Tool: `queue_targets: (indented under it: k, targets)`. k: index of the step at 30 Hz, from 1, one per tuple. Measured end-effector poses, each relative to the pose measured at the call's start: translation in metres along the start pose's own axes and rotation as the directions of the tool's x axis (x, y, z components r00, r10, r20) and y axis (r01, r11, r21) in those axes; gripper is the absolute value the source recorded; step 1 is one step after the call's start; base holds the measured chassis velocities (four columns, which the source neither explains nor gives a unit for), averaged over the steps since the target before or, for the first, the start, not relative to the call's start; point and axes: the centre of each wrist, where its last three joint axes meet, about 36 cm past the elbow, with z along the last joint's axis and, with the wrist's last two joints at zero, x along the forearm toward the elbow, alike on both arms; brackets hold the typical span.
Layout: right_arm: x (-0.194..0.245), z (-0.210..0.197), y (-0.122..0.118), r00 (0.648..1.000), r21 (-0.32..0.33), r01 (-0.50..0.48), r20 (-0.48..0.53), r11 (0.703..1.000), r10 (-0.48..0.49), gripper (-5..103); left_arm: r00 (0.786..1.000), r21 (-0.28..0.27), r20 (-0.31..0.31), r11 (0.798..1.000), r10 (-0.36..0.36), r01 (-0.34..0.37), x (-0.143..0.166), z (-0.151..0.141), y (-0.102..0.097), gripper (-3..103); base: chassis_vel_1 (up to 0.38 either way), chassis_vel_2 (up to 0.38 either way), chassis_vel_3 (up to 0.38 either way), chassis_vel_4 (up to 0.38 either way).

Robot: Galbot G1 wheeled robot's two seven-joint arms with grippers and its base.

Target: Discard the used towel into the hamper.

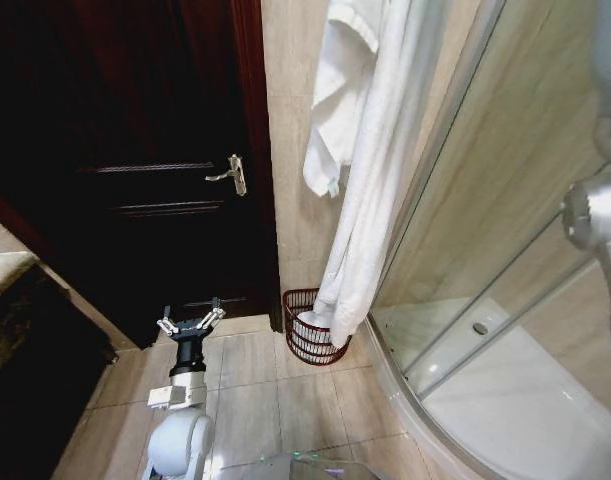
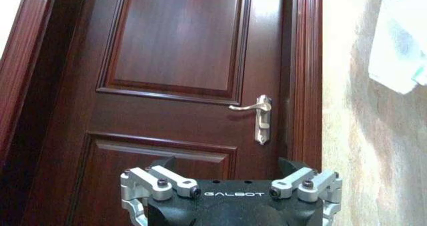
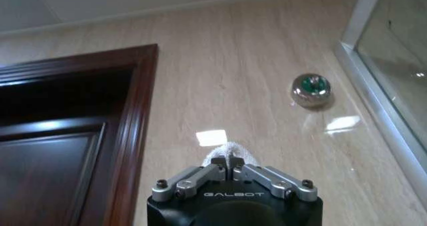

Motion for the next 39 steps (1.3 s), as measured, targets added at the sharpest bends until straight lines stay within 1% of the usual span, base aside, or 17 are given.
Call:
queue_targets:
  k: [8, 16, 23, 28, 33, 39]
  targets:
    - [-0.009, -0.001, 0.007, 1.000, 0.002, -0.008, -0.006, 1.000, 0.008, 2, 1.000, -0.004, 0.003, 1.000, 0.009, -0.009, -0.004, 0.001, 0.001, 100, 0.000, 0.000, 0.000, 0.000]
    - [-0.014, 0.006, 0.013, 1.000, 0.012, -0.008, -0.006, 1.000, 0.008, 2, 1.000, 0.000, -0.001, 1.000, 0.017, -0.017, -0.007, 0.003, 0.002, 100, 0.000, 0.000, 0.000, 0.000]
    - [-0.029, 0.018, 0.023, 1.000, 0.008, -0.010, -0.014, 1.000, 0.010, 2, 1.000, 0.007, -0.004, 1.000, 0.013, -0.013, -0.007, 0.006, 0.005, 100, 0.000, 0.000, 0.000, 0.000]
    - [-0.030, 0.025, 0.020, 1.000, 0.012, -0.013, -0.019, 1.000, 0.014, 2, 1.000, 0.008, 0.013, 1.000, 0.022, -0.023, -0.008, 0.007, 0.007, 100, 0.000, 0.000, 0.000, 0.000]
    - [-0.033, 0.029, 0.013, 0.999, 0.017, -0.025, -0.025, 1.000, 0.026, 2, 0.999, 0.011, 0.015, 0.999, 0.031, -0.031, -0.008, 0.006, 0.006, 100, 0.000, 0.000, 0.000, 0.000]
    - [-0.035, 0.028, 0.014, 0.999, 0.016, -0.025, -0.026, 1.000, 0.025, 2, 0.999, 0.016, 0.017, 0.999, 0.033, -0.033, -0.010, 0.006, 0.004, 100, 0.000, 0.000, 0.000, 0.000]
